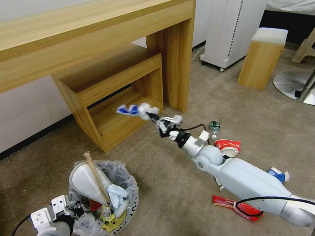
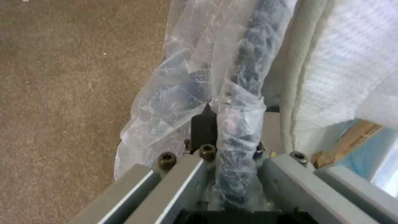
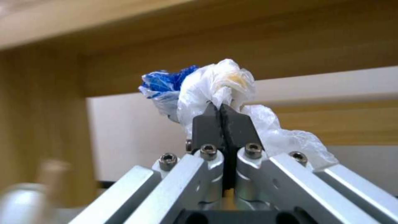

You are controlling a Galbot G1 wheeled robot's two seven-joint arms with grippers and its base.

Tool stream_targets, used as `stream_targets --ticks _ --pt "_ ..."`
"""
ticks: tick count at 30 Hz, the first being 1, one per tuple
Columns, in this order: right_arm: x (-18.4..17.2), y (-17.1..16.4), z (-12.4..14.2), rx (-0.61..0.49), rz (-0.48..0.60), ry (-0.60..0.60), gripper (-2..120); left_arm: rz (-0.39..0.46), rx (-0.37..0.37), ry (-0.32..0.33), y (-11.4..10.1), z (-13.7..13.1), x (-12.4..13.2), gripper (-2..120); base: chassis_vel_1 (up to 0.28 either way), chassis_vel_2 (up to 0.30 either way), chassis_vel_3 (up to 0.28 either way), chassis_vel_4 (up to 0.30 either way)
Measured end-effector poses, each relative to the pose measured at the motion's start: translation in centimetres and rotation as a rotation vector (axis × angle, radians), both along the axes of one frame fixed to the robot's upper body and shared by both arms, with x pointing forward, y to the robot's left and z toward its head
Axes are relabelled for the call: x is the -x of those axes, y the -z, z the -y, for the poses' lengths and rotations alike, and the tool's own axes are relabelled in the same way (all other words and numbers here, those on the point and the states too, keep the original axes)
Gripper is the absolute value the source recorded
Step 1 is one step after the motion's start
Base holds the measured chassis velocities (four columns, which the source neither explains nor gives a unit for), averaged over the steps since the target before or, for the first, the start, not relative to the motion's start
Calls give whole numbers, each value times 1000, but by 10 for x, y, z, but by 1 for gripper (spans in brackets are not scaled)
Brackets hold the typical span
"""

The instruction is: Pick up the trash bin and place the garbage on the floor into it.

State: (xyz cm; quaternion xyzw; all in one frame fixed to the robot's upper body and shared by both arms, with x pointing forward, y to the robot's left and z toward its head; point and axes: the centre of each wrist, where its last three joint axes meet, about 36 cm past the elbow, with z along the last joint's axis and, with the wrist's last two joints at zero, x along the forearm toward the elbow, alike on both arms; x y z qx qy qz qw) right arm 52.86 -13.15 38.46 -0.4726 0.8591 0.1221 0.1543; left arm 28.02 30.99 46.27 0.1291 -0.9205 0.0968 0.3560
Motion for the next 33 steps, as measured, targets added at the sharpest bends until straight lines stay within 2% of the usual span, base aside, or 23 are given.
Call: stream_targets --ticks 2,6,10,12,20,23,24,27,33 --pt "6 -2 -8 -6 -12 -27 0 0 0 -2 0 0 0 0 0 0 0 0" --pt "61 1 -72 -26 -128 -223 0 -3 0 -9 2 0 -1 0 0 0 0 0" --pt "77 6 -88 -20 -163 -265 0 -4 0 -13 2 -1 -1 0 0 0 0 0" --pt "99 17 -108 -2 -197 -319 0 -6 0 -20 3 -1 -2 0 0 0 0 0" --pt "123 30 -109 28 -258 -340 0 -6 3 -27 4 0 0 0 0 0 0 0" --pt "140 50 -99 70 -324 -329 0 -5 2 -31 4 0 0 0 0 0 0 0" --pt "140 50 -99 70 -324 -329 0 -5 2 -31 4 0 0 0 0 0 0 0" --pt "144 79 -93 126 -359 -306 0 -2 3 -31 3 1 0 0 0 0 0 0" --pt "150 103 -95 164 -374 -292 0 1 6 -29 1 2 1 0 0 0 0 0"
